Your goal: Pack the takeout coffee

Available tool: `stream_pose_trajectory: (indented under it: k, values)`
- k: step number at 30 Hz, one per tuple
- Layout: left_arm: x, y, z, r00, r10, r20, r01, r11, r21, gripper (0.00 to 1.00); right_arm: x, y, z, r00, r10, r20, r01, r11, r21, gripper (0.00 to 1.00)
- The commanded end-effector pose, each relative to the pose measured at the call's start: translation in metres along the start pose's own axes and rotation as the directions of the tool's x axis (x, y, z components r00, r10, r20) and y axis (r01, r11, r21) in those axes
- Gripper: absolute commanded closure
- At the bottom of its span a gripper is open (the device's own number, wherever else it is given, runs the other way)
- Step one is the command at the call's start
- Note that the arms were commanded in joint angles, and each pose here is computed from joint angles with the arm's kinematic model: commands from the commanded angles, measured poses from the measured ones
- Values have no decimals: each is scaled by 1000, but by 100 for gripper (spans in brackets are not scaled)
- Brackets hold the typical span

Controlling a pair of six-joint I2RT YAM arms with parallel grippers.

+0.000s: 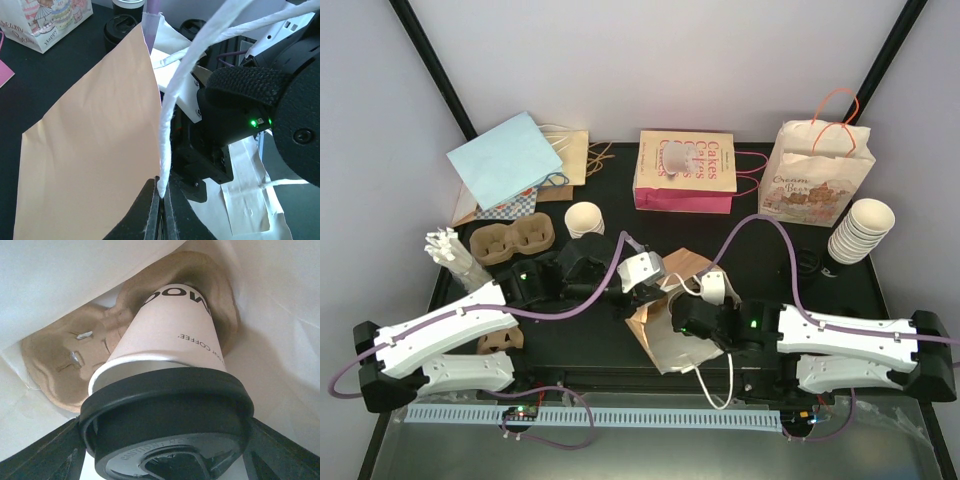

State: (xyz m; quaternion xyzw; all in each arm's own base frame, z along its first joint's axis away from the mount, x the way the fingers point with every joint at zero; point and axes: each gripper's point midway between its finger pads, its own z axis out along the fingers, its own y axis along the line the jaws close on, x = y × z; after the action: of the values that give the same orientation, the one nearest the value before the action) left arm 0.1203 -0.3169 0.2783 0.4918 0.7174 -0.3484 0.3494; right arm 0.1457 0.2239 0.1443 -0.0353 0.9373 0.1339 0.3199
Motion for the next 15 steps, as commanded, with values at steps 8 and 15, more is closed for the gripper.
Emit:
stream_pose_trajectory:
  k: [8,15]
  values:
    - [1,-5,2,999,-12,-40,14,1000,27,98,-4,-5,6,1000,-13,16,12,998,65,19]
    - [2,-7,3,999,-15,-44,17,999,34,98,-6,7,10,1000,-19,13,18,999,50,11]
